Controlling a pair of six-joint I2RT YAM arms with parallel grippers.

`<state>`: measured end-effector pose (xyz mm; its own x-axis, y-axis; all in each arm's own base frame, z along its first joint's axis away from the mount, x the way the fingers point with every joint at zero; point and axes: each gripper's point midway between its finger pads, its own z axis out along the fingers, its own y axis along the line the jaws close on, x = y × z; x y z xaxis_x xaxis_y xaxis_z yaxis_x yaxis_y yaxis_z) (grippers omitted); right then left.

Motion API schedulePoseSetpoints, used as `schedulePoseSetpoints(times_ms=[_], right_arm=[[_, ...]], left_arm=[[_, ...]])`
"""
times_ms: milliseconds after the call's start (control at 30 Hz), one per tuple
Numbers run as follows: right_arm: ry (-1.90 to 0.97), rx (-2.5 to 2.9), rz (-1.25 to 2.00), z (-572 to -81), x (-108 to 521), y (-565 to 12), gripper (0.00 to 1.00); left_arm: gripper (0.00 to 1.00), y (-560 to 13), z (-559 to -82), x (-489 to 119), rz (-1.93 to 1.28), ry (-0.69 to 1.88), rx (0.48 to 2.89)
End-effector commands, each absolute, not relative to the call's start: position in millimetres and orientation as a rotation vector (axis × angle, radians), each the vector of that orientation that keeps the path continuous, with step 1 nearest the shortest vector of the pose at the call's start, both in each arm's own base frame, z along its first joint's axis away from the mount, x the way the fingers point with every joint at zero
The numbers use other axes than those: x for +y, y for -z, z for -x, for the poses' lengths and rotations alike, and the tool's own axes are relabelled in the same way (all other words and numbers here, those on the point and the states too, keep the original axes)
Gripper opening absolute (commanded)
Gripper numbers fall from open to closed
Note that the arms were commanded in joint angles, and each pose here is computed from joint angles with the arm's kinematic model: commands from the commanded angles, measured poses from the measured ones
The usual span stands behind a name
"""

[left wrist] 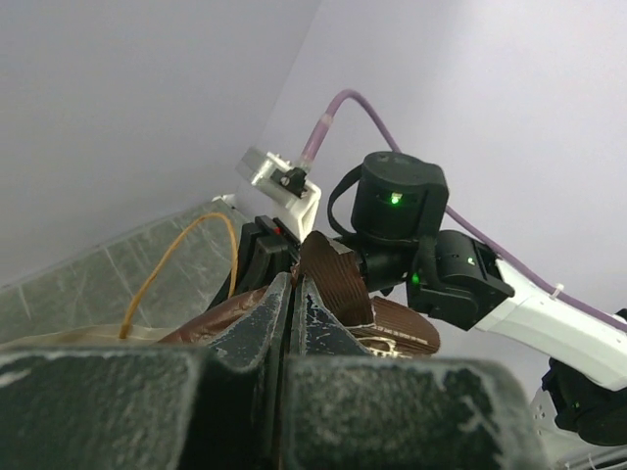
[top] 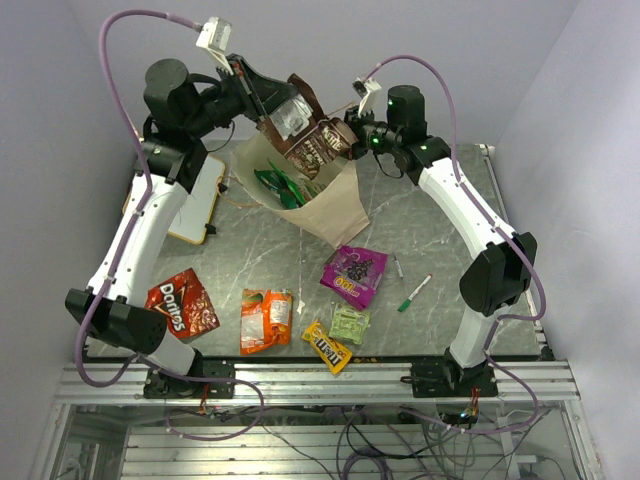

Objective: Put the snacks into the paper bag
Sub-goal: Place the snack in the paper bag.

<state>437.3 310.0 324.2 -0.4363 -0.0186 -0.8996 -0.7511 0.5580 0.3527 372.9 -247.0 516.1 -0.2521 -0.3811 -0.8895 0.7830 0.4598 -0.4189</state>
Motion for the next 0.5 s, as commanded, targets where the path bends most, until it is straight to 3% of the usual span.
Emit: schedulePoseSetpoints(times_ms=[0,467], right_arm=[[-0.996,1.752,0.651,-432,315,-351,0.00],[-0.951,1.777,0.606,-445,311,-347,0.00]], left_arm=[[0.07,-533,-371,-256,-0.394,1.193,1.325],[0.07,-521,-352,-285,-0.472,1.276,1.323]])
